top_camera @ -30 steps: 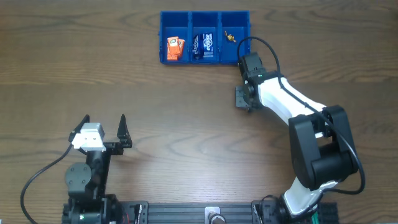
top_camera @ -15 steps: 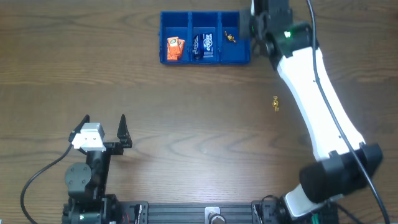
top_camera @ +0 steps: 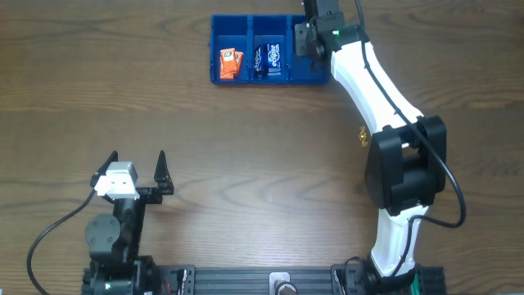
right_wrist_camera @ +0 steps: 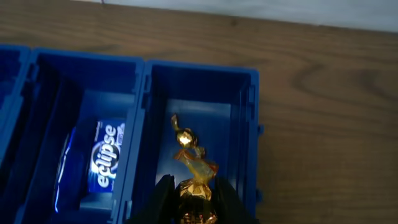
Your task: Sort Candies Into Trays
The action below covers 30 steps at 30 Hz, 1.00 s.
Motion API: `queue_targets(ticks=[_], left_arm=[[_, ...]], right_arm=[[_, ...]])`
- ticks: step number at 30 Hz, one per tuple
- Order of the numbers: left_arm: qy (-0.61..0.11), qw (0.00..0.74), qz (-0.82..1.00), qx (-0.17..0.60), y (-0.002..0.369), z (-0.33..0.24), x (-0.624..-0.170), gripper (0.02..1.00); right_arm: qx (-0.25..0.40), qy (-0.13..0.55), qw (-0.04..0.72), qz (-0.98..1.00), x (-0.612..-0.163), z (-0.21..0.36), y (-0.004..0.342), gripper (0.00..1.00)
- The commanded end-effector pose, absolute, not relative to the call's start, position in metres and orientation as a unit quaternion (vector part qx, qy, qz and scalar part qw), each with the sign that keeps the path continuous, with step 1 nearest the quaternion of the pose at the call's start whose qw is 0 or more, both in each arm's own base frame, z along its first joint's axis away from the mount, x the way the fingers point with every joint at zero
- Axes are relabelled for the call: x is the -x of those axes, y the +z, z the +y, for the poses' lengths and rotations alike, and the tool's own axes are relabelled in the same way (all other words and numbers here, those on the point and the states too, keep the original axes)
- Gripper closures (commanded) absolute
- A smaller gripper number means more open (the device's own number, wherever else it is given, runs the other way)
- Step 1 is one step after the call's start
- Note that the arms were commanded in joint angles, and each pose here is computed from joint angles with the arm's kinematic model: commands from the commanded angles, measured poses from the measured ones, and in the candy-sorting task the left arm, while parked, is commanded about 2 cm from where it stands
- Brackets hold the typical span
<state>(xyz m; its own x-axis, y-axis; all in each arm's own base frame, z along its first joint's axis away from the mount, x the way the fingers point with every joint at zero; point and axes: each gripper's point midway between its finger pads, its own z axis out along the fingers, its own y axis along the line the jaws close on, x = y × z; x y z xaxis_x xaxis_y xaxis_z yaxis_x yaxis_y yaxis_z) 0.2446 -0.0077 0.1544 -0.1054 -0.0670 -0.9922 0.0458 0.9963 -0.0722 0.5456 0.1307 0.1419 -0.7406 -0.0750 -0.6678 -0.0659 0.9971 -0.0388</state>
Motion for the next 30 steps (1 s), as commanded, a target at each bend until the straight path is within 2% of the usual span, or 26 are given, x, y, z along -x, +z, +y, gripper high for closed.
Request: queue_targets(ticks=[1,4,7,11,14,21,26,30], left_arm=[[-0.047,0.651,0.758,-0.003,0.138,-0.012,-0.244,0.020],[-0.047,0.651,0.758,-0.003,0.138,-0.012,-0.244,0.020],[-0.047,0.651,0.758,-0.003,0.138,-0.012,-0.244,0.020],[-0.047,0.651,0.758,-0.003,0.138,-0.012,-0.244,0.020],[-0.047,0.651,0.758,-0.003,0.138,-0.012,-0.244,0.020],[-0.047,0.651,0.758,-0.003,0.138,-0.012,-0.244,0.020],[-0.047,0.651,0.758,-0.003,0.138,-0.012,-0.244,0.020],[-0.047,0.651,0.758,-0.003,0.138,-0.012,-0.244,0.020]], right_arm=[[0.042,-0.008,0.364,0.930,-0.548,0.130,0.146,0.792],[0.045,-0.003,0.367,0.929,-0.549,0.134,0.147,0.595],[0.053,0.000,0.368,0.928,-0.548,0.139,0.149,0.520],[0.054,0.001,0.369,0.928,-0.547,0.141,0.167,0.511],[0.055,0.000,0.366,0.929,-0.536,0.137,0.194,0.514],[0.035,-0.017,0.327,0.944,-0.470,0.094,0.244,0.516],[0.020,-0.031,0.296,0.955,-0.426,0.061,0.250,0.514],[-0.001,-0.034,0.260,0.965,-0.388,0.036,0.225,0.503]])
